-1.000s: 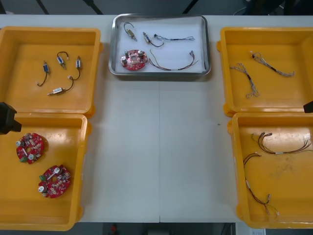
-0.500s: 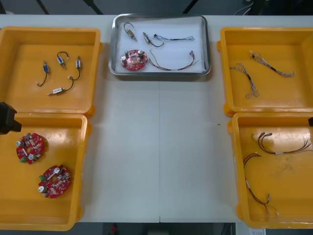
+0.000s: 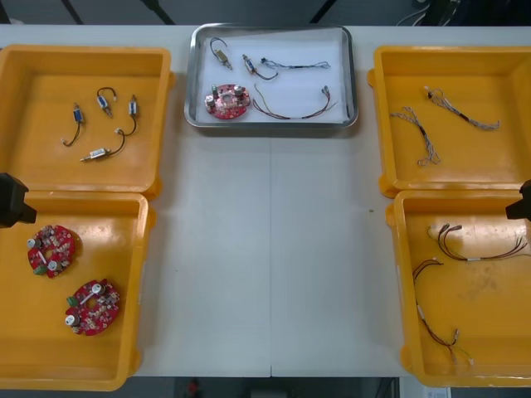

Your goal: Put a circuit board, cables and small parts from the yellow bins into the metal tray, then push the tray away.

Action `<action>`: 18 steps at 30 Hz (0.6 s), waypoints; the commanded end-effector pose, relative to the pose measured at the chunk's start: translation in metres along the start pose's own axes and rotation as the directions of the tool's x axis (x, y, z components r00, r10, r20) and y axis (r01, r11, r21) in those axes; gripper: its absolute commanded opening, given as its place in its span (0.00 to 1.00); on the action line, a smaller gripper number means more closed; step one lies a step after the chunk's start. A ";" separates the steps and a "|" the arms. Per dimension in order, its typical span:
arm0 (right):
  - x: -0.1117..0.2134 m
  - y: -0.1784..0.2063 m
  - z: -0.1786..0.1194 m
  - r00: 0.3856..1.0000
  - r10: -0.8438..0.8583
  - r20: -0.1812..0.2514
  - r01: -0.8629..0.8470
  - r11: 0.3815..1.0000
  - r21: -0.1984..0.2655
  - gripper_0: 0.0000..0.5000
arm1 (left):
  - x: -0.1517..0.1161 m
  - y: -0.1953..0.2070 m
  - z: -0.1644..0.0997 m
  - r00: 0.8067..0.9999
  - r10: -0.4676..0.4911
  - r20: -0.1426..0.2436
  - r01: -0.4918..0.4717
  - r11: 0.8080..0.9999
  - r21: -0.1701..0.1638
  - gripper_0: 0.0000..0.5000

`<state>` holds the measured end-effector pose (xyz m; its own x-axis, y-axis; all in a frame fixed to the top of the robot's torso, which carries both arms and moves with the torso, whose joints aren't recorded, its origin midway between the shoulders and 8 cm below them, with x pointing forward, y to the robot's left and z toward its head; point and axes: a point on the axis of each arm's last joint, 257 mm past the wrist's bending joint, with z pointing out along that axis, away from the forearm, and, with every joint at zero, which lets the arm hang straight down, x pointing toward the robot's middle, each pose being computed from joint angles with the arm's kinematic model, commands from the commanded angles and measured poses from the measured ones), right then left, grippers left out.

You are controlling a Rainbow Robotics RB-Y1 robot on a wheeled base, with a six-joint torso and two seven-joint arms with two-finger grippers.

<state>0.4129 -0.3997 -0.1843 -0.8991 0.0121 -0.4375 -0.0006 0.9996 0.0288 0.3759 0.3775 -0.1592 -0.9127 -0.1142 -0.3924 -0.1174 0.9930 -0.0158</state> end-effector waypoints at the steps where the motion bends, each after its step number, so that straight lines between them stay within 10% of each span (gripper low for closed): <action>1: -0.006 -0.003 -0.006 0.999 0.022 0.032 -0.022 1.000 0.005 1.00 | -0.010 0.013 -0.013 1.000 0.007 0.030 -0.006 0.999 -0.040 1.00; 18: -0.006 -0.003 -0.006 0.999 0.022 0.032 -0.022 1.000 0.005 1.00 | -0.010 0.013 -0.013 1.000 0.007 0.030 -0.006 0.999 -0.040 1.00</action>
<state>0.4129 -0.3998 -0.1844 -0.8991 0.0122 -0.4376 -0.0003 0.9996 0.0283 0.3759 0.3775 -0.1592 -0.9127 -0.1142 -0.3924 -0.1174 0.9930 -0.0158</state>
